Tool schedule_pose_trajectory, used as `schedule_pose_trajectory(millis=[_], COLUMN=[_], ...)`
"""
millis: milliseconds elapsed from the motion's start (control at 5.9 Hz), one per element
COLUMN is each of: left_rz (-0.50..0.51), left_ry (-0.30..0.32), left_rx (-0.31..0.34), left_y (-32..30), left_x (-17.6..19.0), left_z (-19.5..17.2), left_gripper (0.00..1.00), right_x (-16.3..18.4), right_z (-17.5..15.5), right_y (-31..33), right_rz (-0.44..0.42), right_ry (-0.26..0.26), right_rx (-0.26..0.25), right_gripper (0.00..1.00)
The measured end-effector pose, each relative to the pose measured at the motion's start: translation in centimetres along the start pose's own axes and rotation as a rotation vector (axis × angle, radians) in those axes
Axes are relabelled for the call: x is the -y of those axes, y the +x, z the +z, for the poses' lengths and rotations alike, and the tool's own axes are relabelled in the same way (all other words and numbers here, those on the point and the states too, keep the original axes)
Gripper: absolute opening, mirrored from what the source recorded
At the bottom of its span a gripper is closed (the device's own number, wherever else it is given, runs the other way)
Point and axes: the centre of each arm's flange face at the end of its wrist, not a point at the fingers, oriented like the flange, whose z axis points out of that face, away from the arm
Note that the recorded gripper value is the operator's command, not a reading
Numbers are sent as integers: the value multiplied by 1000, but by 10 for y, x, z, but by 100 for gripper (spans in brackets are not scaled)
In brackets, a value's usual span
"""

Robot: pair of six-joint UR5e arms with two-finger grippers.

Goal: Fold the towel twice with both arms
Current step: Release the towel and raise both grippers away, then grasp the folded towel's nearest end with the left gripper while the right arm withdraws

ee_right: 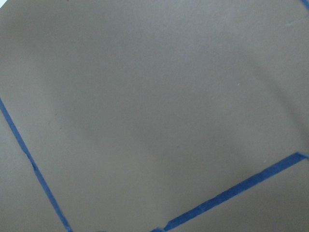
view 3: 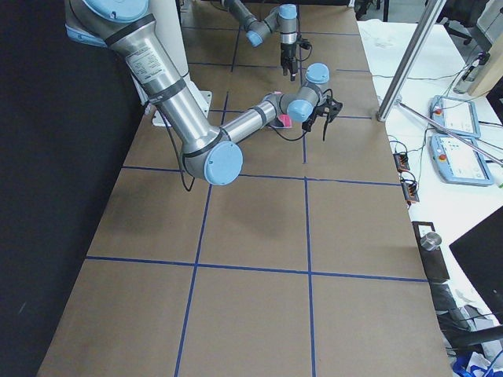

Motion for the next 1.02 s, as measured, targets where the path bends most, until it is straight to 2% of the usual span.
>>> schedule_pose_trajectory(millis=[339, 508, 847, 1016], left_rz=[106, 161, 240, 285], left_ry=[-5, -21, -75, -77], left_rx=[-61, -72, -68, -64], left_y=[-24, -35, -37, -37], left_x=[-11, -25, -70, -85], left_z=[-5, 3, 31, 40], left_gripper=[100, 100, 95, 93], right_x=[18, 18, 18, 21], right_z=[-23, -26, -26, -27], right_y=[68, 86, 94, 97], right_rz=[-163, -204, -221, -218], right_ry=[21, 22, 25, 27], right_rx=[-16, -24, -31, -33], right_gripper=[100, 100, 100, 100])
